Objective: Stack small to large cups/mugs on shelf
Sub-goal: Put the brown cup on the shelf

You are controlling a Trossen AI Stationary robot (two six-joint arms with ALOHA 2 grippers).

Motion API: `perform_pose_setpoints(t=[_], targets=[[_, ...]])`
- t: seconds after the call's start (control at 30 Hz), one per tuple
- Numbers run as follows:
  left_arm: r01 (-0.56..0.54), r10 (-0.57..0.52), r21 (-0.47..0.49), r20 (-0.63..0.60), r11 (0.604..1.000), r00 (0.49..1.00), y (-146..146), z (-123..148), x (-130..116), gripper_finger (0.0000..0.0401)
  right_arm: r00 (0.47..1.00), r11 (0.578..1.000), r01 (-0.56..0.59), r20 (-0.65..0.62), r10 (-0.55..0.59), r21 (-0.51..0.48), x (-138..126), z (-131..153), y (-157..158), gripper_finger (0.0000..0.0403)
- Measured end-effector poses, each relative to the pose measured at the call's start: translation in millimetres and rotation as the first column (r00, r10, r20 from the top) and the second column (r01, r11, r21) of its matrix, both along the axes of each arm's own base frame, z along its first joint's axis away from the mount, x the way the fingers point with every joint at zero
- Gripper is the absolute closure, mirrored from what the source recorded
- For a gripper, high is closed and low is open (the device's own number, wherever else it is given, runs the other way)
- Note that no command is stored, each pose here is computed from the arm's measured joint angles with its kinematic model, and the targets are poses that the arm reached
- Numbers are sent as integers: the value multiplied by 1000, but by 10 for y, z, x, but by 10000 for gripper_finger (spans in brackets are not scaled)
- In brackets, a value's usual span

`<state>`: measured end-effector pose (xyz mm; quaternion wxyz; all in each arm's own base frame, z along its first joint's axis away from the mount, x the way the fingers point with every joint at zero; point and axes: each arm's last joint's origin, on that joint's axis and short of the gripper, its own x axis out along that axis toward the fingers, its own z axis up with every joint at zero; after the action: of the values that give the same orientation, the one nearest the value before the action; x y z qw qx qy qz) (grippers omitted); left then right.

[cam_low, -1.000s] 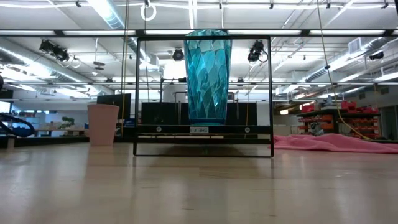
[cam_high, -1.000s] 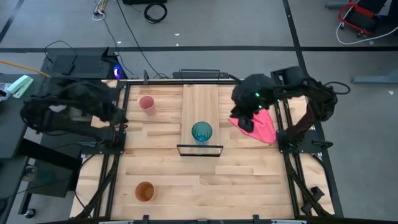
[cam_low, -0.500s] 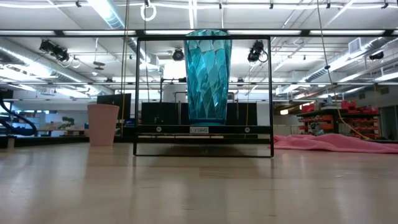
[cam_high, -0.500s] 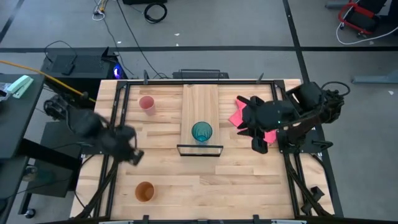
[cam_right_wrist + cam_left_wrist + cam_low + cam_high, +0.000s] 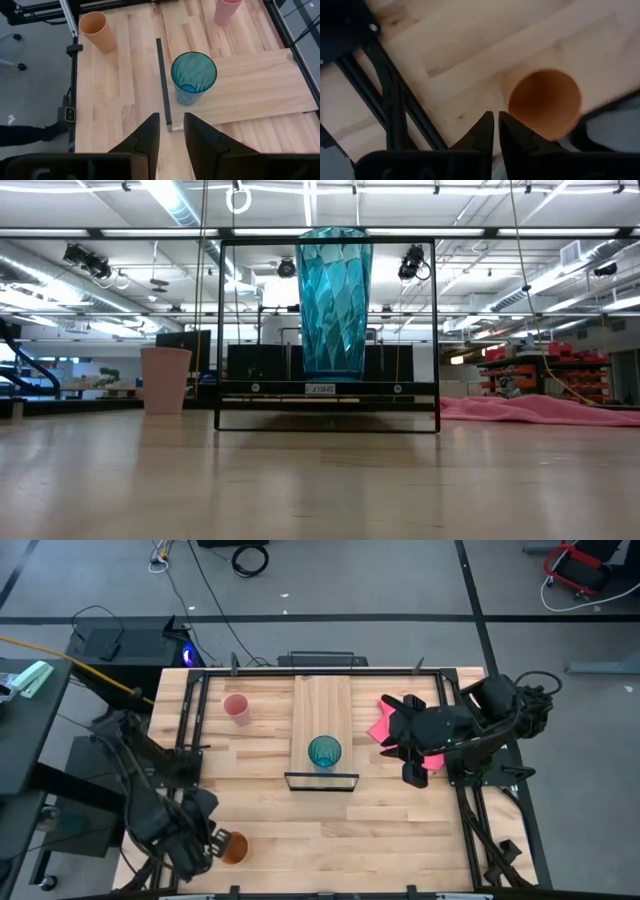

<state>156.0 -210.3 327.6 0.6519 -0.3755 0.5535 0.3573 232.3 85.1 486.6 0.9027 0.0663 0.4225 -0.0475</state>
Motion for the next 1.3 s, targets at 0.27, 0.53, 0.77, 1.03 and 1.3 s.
perform_pose_setpoints(t=[0.27,0.53,0.77,1.03,1.3], targets=[[-25,25,-5,4,1000,1000,-121,-116,92,329,999,1000,30,-44,-31,-5,56,-116,36,307],[-59,59,-14,9,998,998,-153,-159,144,294,987,998,23,-159,-31,-51,152,-409,114,307],[-92,92,-41,-5,995,996,-177,-433,208,289,973,997,39,-227,-52,-63,193,-592,158,307],[-122,118,-57,-65,991,991,-168,-660,179,290,973,998,4,-230,-18,-61,158,-598,244,307],[-124,122,-104,-33,987,992,-195,-763,224,285,973,998,1,-230,-15,-61,155,-598,251,307]])
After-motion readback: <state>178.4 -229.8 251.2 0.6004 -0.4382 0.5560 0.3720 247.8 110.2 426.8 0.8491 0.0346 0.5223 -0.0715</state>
